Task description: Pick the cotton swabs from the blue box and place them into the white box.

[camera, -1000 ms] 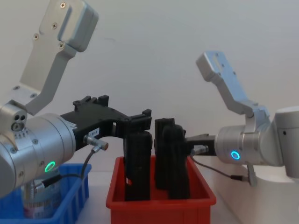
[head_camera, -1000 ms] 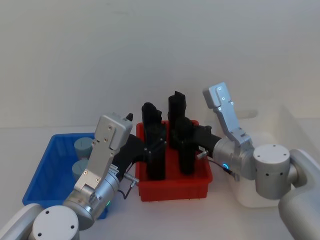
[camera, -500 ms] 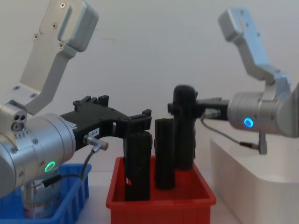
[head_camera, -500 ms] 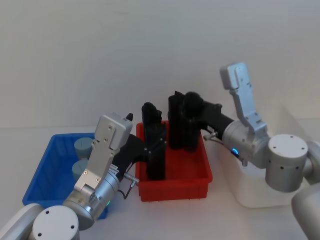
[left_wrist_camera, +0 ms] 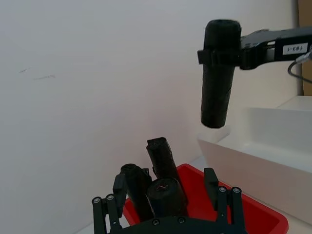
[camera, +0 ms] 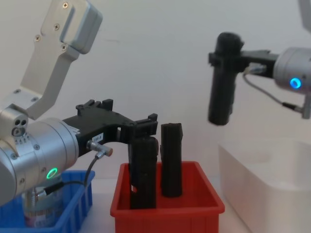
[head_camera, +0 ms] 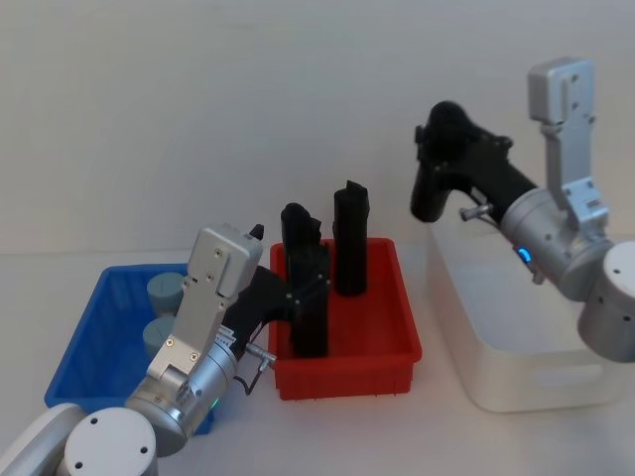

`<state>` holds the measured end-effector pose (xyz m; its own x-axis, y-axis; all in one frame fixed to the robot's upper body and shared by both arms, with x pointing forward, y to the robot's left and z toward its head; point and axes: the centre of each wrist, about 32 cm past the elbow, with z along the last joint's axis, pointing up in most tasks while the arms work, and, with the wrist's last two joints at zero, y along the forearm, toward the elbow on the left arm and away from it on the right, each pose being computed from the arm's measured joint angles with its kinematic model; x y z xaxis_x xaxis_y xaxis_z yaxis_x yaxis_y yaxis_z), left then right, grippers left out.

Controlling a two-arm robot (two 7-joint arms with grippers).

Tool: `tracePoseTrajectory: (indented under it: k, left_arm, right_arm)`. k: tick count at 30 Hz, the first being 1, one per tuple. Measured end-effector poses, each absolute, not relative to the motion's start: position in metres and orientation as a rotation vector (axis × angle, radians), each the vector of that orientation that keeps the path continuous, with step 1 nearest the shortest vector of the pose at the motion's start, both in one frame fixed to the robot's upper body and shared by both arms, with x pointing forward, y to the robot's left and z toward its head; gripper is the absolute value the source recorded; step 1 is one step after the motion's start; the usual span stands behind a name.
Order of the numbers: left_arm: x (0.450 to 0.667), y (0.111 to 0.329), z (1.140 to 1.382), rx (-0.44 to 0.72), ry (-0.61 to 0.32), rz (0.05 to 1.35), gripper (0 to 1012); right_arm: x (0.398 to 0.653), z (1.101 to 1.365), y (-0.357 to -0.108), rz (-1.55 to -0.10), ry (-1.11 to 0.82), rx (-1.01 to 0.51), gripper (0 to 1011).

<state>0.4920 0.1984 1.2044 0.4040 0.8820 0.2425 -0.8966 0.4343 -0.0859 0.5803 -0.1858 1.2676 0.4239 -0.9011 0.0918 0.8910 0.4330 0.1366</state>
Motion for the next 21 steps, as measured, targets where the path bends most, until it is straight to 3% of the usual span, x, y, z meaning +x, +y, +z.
tracePoseTrajectory:
  k: [10,21]
  left_arm:
    - [0.492,0.198,1.204,0.061,-0.268,1.124,1004]
    - [0.492,0.198,1.204,0.061,-0.268,1.124,1004]
  right_arm:
    - [0.568,1.276,-0.211,-1.244,-0.212,0.127,353]
    - [0.558,1.266,-0.232,-1.341,-0.158,0.110,353]
